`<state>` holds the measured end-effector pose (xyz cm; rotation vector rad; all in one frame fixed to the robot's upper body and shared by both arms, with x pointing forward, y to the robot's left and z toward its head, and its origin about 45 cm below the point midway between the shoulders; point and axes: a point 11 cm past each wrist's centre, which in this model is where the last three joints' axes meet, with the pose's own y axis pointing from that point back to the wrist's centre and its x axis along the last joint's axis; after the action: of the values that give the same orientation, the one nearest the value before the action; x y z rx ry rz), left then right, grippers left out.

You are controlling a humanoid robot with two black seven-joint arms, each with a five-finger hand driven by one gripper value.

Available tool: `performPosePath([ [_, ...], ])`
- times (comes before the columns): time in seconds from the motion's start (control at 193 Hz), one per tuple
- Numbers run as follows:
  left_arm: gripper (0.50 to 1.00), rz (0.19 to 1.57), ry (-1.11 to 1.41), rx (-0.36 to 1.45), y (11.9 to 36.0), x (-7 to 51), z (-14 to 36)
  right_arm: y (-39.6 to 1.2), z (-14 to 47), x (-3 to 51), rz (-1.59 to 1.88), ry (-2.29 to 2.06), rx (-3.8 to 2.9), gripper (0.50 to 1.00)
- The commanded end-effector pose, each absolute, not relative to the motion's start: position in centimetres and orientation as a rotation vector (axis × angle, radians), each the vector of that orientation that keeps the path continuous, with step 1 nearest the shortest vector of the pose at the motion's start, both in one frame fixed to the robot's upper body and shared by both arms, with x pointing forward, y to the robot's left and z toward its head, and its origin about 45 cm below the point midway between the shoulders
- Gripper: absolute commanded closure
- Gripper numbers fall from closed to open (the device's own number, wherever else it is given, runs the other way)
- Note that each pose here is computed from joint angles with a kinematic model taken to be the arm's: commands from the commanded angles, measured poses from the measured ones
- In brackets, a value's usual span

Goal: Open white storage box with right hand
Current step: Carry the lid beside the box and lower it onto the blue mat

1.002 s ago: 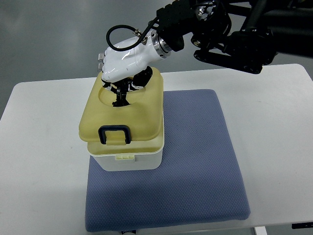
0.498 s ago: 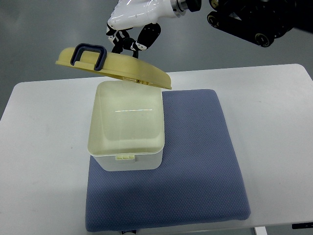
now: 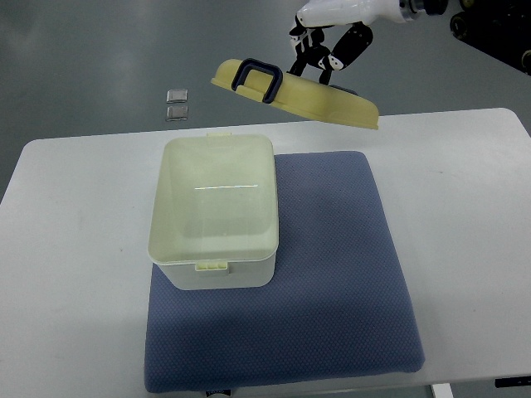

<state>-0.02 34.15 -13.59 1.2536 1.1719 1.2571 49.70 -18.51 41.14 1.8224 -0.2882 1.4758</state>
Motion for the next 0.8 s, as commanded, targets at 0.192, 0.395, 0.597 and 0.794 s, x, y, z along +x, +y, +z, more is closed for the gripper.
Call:
performPosePath([
  [0.192, 0.500, 1.255, 1.172, 1.253, 34.1, 0.0, -13.6, -26.1, 34.7, 49.9, 1.227, -0.432, 1.773, 1.000],
  [0.395, 0.500, 1.254, 1.175, 1.250, 34.0, 0.0, -13.6, -28.1, 31.3, 49.4, 1.106, -0.477, 1.765, 1.000],
  [0.597, 0.500, 1.255, 1.173, 1.249, 34.0, 0.1, -13.6, -28.0, 28.4, 48.5, 1.045, -0.442, 1.784, 1.000],
  [0.794, 0.500, 1.256, 1.173, 1.252, 34.1, 0.0, -13.6, -27.9, 25.8, 47.6, 1.002, -0.399, 1.801, 1.000],
])
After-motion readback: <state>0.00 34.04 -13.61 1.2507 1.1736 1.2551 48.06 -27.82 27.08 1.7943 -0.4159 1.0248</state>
